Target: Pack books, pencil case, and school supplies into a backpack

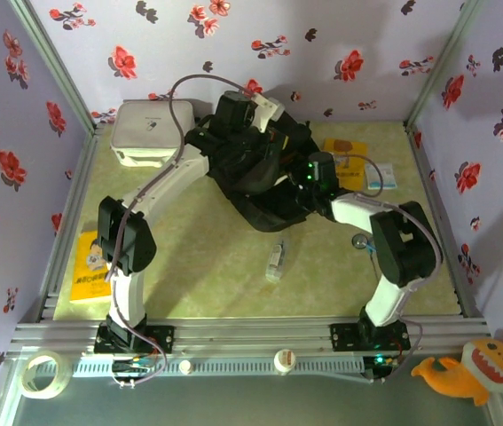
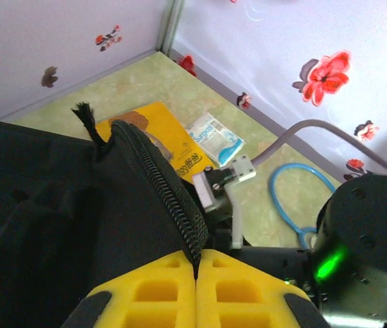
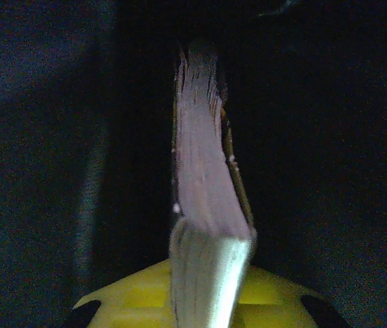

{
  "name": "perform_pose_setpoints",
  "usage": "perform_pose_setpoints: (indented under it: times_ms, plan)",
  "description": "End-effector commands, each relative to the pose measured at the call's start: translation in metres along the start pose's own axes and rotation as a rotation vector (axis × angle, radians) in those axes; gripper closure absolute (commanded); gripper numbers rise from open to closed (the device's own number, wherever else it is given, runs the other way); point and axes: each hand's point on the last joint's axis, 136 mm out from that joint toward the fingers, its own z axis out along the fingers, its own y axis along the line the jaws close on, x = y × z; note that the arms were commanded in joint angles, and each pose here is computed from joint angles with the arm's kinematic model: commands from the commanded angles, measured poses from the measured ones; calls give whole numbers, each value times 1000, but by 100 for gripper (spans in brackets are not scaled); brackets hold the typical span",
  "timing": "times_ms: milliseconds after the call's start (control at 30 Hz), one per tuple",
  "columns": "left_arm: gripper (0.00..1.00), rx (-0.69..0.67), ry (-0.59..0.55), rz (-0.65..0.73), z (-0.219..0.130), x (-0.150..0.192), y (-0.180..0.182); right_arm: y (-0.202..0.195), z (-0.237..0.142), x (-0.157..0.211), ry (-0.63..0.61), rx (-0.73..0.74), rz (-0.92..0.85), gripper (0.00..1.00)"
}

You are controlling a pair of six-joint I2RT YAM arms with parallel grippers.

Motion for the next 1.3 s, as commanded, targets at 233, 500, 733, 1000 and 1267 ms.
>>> perform_pose_setpoints:
  times_ms: [233,500,733,1000,1267]
  plan:
    - [100,-31,-46,-47,-2,0,44,27,70,7,-3,-95,83,87]
    - [100,-54,5,-81,-2,27,63,32,20,13,3,-75,41,55]
    - [100,-50,32,-99,-2,39,64,-11,-58,21,-19,85,-18,48]
    - [47,-178,17,-235,-20,56,79,-48,-145,-14,-218,381,-245,31]
    - [24,-437,-46,-427,-105,98,110,-41,-177,-32,-289,476,-380,14]
